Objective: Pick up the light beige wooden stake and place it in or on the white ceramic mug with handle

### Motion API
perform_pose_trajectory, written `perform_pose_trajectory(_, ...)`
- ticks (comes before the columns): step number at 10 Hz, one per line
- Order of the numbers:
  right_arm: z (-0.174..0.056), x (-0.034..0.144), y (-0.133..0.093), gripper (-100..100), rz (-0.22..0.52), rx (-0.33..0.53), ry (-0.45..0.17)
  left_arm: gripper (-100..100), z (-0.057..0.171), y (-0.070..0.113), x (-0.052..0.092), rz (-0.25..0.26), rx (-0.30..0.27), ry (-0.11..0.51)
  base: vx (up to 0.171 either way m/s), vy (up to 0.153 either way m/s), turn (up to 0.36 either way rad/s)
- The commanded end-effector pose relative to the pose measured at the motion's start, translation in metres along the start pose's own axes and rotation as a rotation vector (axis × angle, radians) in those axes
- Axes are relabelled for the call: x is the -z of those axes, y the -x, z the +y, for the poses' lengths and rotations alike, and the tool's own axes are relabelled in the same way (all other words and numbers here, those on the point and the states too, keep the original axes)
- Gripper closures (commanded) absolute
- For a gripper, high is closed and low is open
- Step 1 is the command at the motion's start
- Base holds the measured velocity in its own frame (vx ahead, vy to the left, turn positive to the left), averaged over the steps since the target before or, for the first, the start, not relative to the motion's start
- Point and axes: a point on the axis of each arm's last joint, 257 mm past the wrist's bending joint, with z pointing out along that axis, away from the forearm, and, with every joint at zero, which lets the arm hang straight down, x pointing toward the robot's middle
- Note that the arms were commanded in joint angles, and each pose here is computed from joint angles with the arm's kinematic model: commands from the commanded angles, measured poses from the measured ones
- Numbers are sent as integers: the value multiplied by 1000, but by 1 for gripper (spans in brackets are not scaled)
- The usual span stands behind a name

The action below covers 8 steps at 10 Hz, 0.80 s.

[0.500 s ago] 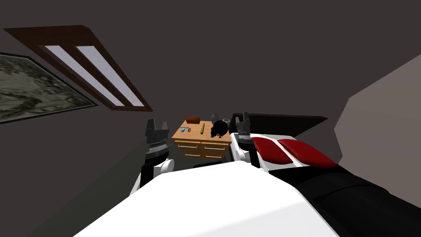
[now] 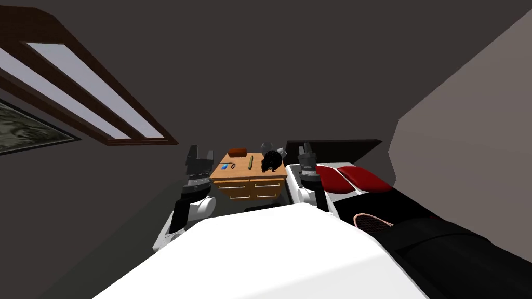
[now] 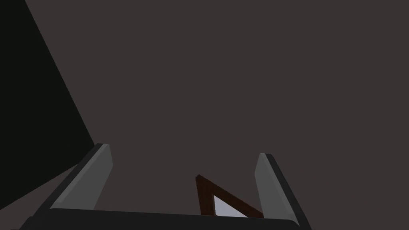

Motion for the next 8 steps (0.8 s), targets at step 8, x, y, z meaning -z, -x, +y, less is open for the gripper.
perform_pose_trajectory(8,0,0,0,0,0,0,0,-100,41,-6,-41,133,52,123,-27,10,-250)
